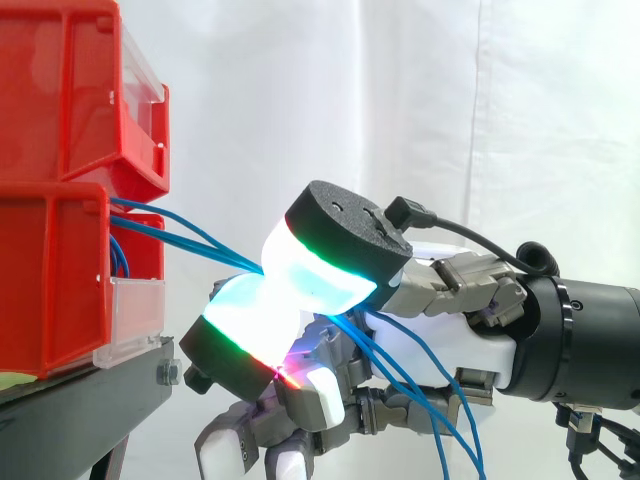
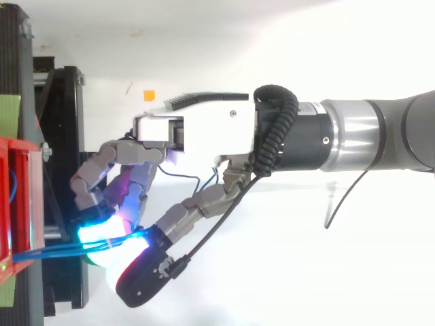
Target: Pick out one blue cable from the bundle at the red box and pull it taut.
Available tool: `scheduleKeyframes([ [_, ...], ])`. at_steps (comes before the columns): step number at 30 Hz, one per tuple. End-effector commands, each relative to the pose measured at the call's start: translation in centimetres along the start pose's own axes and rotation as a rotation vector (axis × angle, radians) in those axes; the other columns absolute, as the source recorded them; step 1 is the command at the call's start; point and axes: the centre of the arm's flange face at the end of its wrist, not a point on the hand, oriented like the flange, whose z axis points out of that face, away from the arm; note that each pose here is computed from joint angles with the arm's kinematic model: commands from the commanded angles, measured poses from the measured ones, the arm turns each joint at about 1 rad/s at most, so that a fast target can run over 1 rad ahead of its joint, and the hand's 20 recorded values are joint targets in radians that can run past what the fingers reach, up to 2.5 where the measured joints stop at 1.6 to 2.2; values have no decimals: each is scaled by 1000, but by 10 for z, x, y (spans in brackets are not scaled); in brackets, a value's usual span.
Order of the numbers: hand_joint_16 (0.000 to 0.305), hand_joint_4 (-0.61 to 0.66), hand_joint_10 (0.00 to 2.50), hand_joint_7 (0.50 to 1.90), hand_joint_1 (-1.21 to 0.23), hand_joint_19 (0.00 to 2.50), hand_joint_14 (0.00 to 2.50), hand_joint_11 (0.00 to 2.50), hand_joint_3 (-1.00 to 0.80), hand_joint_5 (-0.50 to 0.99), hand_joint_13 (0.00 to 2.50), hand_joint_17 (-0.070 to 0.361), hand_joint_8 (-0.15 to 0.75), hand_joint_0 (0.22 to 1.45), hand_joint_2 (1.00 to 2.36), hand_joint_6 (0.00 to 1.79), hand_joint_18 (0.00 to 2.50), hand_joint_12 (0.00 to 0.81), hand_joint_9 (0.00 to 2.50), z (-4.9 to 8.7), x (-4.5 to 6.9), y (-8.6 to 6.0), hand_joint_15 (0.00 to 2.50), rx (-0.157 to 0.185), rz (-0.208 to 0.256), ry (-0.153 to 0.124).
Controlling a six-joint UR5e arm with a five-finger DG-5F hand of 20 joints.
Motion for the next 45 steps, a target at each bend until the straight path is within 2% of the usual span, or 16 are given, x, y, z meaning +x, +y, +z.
scheduleKeyframes([
  [1, 64, 170, 22, 1041, -732, 744, 17, 683, -500, -129, 839, 145, 350, 607, 1000, 901, 846, 458, 1246, 0, 0, 0, 421, 1, 0, -1],
  [5, 71, 187, 21, 962, -676, 744, 17, 659, -500, -134, 838, 159, 361, 498, 1000, 871, 846, 486, 1226, 2, -1, 2, 426, -4, 6, -1],
  [7, 72, 196, 19, 943, -662, 739, 16, 653, -500, -134, 826, 163, 363, 481, 1000, 856, 854, 491, 1220, 5, -4, 8, 426, -12, 17, -5],
  [9, 74, 188, 21, 930, -621, 744, 15, 642, -500, -133, 826, 165, 367, 471, 1000, 851, 842, 497, 1215, 7, -6, 11, 423, -5, 18, -3],
  [11, 70, 174, 21, 918, -515, 768, 16, 627, -500, -134, 806, 158, 355, 507, 1000, 846, 808, 482, 1205, 4, -5, 9, 428, 16, 19, 5],
  [14, 65, 134, 20, 961, -440, 791, 16, 638, -500, -129, 782, 146, 340, 608, 1000, 835, 763, 456, 1200, 4, -6, 8, 434, 17, 19, 3],
  [16, 64, 128, 22, 970, -451, 795, 16, 642, -466, -127, 785, 145, 335, 632, 1003, 835, 764, 453, 1202, 5, -6, 10, 435, 17, 19, 3],
  [21, 65, 151, 22, 1029, -581, 793, 18, 654, -235, -129, 785, 146, 347, 604, 1019, 842, 765, 456, 1204, 3, -7, 7, 438, 34, 14, 5],
  [27, 67, 180, 23, 1071, -716, 778, 16, 664, -106, -135, 799, 151, 358, 597, 1023, 875, 795, 470, 1207, 3, -6, 8, 429, 33, 14, 3],
  [31, 65, 152, 22, 1099, -764, 773, 18, 671, -83, -139, 800, 147, 361, 610, 1026, 883, 797, 463, 1198, 3, -6, 8, 435, 33, 14, 3],
  [34, 65, 130, 21, 1107, -798, 772, 17, 683, -132, -141, 806, 146, 355, 637, 1023, 888, 805, 460, 1196, 3, -6, 8, 433, 33, 14, 3],
  [36, 65, 152, 23, 1020, -804, 770, 18, 683, -269, -145, 811, 145, 353, 653, 1017, 899, 813, 459, 1198, 3, -6, 8, 432, 34, 14, 4],
  [37, 65, 152, 23, 1020, -804, 770, 18, 683, -269, -145, 811, 145, 353, 653, 1017, 899, 813, 459, 1198, 3, -6, 8, 432, 34, 14, 4],
  [38, 65, 170, 22, 979, -783, 767, 16, 676, -410, -145, 813, 145, 346, 644, 1007, 894, 818, 456, 1203, 3, -6, 8, 425, 33, 14, 3],
  [39, 65, 173, 22, 966, -758, 766, 17, 677, -471, -144, 814, 145, 347, 640, 1002, 892, 818, 455, 1203, 3, -6, 8, 431, 34, 14, 4],
  [45, 67, 168, 22, 984, -634, 782, 16, 656, -500, -143, 804, 151, 348, 557, 1000, 870, 798, 471, 1199, 4, -3, 8, 438, 33, 13, 5],
])
